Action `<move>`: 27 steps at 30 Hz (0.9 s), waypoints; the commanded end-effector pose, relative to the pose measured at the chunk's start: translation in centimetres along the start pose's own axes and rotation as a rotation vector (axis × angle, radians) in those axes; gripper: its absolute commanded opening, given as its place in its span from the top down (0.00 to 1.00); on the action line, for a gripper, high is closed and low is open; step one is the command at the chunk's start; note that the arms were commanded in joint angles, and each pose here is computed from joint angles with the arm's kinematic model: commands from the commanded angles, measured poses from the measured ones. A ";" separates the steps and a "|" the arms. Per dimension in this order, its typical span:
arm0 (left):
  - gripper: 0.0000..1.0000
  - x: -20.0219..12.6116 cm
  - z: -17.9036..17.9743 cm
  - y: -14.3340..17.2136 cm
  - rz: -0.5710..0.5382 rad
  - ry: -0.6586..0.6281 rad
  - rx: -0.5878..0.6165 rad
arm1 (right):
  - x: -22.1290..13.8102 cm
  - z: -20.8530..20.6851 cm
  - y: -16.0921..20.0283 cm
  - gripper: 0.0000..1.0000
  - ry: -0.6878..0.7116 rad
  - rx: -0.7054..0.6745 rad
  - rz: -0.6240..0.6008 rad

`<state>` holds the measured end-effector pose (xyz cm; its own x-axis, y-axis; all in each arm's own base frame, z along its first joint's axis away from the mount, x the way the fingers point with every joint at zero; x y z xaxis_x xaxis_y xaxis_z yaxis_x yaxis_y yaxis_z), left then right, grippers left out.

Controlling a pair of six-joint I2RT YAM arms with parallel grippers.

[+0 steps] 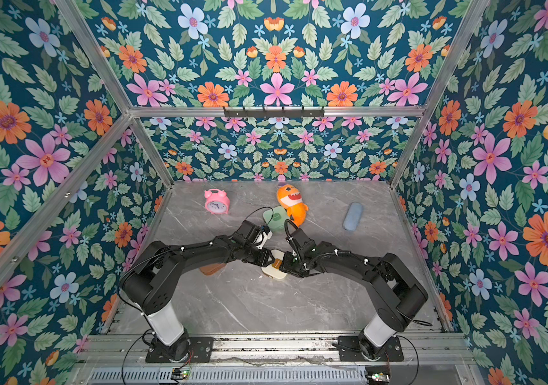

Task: Organize nail clipper sets
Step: Close the storage box at the center of the board.

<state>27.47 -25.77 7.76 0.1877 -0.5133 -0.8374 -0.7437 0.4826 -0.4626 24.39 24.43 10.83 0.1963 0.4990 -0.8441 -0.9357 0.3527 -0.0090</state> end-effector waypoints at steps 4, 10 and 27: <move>0.57 0.4 1.6 3.6 0.164 -0.116 -0.036 | 0.2 -0.6 -0.3 0.52 0.035 0.020 -0.035; 0.58 0.6 1.4 3.6 0.159 -0.102 -0.041 | 1.0 -0.7 -0.5 0.50 0.039 0.026 -0.035; 0.59 0.6 1.0 3.8 0.156 -0.073 -0.044 | 2.9 -1.1 -1.0 0.50 0.050 0.054 -0.009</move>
<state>27.41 -25.73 7.57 0.1984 -0.5223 -0.8294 -0.7490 0.4650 -0.4720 25.56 24.72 8.18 0.1948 0.4684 -0.8618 -0.9212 0.3891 0.0033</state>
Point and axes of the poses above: each gripper's point midway between its finger pads, its own x axis out along the fingers, its own z axis along the line the jaws close on, y = z × x, the point moved 6 cm from there along -x, back along the fingers, and after that the axes turned 12 degrees about x, right-handed, at the moved point
